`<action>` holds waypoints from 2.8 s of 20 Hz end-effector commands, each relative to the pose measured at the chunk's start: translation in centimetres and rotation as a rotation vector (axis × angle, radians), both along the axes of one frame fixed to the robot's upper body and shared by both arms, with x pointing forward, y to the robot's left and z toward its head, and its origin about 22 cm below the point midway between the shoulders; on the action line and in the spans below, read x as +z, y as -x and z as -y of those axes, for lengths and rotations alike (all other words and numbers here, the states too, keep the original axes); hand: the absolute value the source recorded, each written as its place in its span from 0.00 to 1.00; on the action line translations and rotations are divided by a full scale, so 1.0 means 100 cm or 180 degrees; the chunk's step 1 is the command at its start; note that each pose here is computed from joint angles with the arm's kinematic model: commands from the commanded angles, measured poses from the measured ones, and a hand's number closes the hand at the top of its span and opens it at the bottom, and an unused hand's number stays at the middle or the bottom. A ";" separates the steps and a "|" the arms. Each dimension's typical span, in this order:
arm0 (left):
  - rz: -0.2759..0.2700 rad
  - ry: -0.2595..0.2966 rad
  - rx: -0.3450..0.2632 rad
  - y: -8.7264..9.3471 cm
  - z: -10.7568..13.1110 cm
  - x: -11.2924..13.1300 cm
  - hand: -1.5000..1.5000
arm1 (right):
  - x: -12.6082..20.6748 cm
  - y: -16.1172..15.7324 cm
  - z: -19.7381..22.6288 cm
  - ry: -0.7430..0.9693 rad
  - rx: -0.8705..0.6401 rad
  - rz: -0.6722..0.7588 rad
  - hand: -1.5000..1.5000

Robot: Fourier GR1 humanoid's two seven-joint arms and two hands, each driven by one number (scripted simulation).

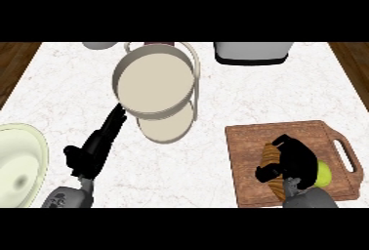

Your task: Pick the croissant from the cutting board and place it in the tiered basket

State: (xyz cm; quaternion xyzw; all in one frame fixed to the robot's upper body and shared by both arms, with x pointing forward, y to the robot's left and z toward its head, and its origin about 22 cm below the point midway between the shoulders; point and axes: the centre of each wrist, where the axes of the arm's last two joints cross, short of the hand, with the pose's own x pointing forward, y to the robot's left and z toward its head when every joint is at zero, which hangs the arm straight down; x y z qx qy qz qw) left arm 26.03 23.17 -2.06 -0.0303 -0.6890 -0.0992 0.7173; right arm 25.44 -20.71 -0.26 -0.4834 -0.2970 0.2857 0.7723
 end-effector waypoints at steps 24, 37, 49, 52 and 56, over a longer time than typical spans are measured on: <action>0.0037 -0.0056 -0.0066 -0.012 0.012 0.005 0.50 | 0.203 0.089 -0.076 -0.0534 0.0749 0.2123 1.00; 0.0035 0.0004 -0.0234 -0.010 0.000 -0.002 0.50 | 0.263 -0.024 -0.141 -0.0814 0.0578 0.2173 1.00; 0.0034 -0.0005 -0.0229 -0.024 0.023 0.002 0.50 | 0.257 -0.114 -0.191 -0.0967 0.0765 0.1833 1.00; 0.0032 -0.0032 -0.0224 -0.017 0.013 0.000 0.50 | 0.244 -0.133 -0.198 -0.0961 0.0728 0.1804 1.00; 0.0070 0.0064 -0.0258 -0.012 0.019 0.000 0.50 | 0.227 -0.145 -0.197 -0.1247 0.0777 0.1817 1.00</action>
